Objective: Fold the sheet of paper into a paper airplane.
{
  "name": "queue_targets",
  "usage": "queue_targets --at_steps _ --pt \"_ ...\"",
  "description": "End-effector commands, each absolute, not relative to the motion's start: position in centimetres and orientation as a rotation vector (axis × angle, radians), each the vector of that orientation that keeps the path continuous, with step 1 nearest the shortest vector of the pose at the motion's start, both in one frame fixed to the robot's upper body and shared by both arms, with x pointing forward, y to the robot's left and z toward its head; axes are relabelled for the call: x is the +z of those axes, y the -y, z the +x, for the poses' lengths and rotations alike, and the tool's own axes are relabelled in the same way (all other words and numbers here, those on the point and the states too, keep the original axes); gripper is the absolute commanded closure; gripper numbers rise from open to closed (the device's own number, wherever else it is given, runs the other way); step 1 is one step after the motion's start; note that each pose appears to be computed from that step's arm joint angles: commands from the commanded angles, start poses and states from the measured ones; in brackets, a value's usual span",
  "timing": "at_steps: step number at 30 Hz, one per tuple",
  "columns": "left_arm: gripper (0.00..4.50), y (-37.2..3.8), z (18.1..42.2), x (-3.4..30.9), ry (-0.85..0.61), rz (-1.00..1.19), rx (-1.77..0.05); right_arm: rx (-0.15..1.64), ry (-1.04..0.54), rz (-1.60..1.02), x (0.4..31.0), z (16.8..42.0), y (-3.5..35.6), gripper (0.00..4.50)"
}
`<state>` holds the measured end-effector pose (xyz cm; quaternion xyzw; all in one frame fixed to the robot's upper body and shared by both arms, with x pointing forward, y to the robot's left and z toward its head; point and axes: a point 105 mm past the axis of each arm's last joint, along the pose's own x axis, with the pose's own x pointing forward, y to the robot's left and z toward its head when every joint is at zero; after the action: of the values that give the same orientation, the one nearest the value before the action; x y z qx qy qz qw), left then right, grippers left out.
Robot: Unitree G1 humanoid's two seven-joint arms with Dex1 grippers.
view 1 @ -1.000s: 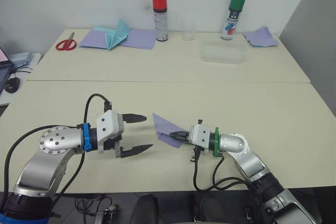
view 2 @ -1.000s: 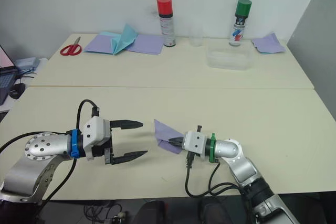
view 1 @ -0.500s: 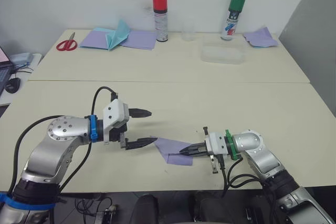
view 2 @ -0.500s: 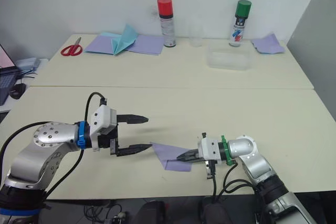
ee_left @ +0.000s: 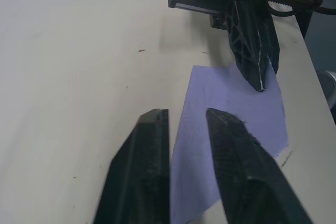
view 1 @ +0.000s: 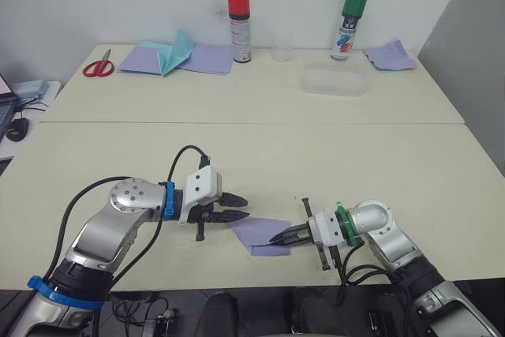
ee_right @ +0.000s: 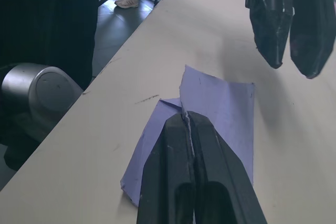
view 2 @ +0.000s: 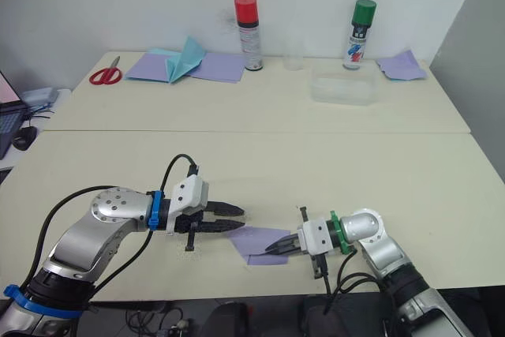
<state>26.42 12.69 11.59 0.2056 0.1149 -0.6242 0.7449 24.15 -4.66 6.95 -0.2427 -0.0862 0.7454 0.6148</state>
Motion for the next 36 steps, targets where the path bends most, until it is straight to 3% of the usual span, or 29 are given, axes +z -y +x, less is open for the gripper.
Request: queue_targets --at_steps 1,9,12,17,30,36 --pt "4.41 -12.2 25.9 11.0 -0.260 0.460 -1.395 1.710 0.244 -0.583 7.7 24.1 4.5 4.50" --pt "4.41 -12.8 26.4 7.1 -0.395 0.567 -1.344 1.698 0.218 -0.586 7.5 24.3 4.5 4.50" --pt "4.50 -12.7 26.8 6.8 -0.400 0.567 -1.333 1.714 0.200 -0.590 7.5 24.1 4.7 3.94" --pt "4.50 -12.5 26.2 5.9 -0.448 0.554 -1.367 1.694 0.209 -0.604 8.6 23.7 5.8 2.23" --pt "4.50 -13.5 26.2 5.5 -0.504 0.497 -1.295 1.454 0.090 -0.591 10.4 23.5 7.2 2.23" --pt "4.50 -12.9 25.9 5.2 -0.504 0.467 -1.287 1.434 0.060 -0.665 9.1 22.9 7.2 2.23"
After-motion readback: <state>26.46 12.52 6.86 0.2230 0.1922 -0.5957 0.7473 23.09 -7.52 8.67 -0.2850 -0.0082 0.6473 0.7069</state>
